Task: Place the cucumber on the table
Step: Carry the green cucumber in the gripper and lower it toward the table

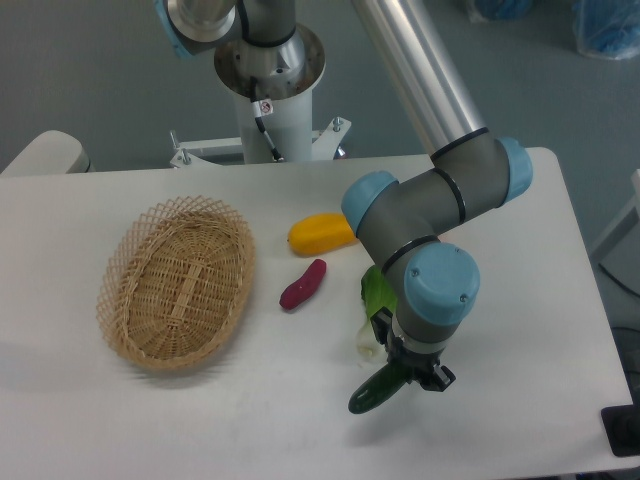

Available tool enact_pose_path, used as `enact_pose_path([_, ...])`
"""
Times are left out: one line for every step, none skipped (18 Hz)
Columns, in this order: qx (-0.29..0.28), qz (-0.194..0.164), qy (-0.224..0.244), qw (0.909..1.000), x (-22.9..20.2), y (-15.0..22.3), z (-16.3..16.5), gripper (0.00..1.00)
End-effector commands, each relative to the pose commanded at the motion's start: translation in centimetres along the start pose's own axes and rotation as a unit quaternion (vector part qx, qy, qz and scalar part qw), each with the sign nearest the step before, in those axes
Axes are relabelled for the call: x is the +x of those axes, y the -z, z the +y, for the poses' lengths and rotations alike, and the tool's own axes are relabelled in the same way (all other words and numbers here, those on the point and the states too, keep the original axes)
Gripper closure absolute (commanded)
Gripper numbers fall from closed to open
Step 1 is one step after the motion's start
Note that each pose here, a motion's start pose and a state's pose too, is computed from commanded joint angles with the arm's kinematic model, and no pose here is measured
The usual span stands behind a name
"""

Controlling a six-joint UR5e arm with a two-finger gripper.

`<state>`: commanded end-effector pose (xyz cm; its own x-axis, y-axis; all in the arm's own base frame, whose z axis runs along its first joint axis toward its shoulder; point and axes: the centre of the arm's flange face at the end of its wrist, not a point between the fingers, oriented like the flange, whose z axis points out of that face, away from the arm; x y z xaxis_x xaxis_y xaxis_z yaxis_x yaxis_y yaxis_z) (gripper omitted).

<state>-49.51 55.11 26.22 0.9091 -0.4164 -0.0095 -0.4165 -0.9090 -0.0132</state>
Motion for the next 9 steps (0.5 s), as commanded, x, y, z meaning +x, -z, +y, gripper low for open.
enact_pose_path([0.000,0.000,-0.001,1.0000,0.00,0.00,0.00,0.81])
enact_pose_path([0.000,0.000,-0.001,1.0000,0.00,0.00,0.00,0.81])
enact_pose_path([0.000,-0.001,0.000,1.0000,-0.04,0.07,-0.01,0.81])
enact_pose_path([0.000,-0.001,0.000,1.0000,-0.04,0.07,-0.01,0.81])
enact_pose_path([0.000,-0.002,0.000,1.0000,-0.07,0.14,0.00,0.81])
enact_pose_path([0.000,-0.002,0.000,1.0000,-0.13,0.06,-0.13,0.81])
enact_pose_path([-0.001,-0.005,0.001,1.0000,-0.33,0.30,-0.15,0.81])
enact_pose_path([-0.005,-0.006,0.000,1.0000,-0.54,0.14,-0.12,0.81])
enact_pose_path([-0.009,-0.007,-0.001,0.9999,-0.56,0.14,-0.03,0.81])
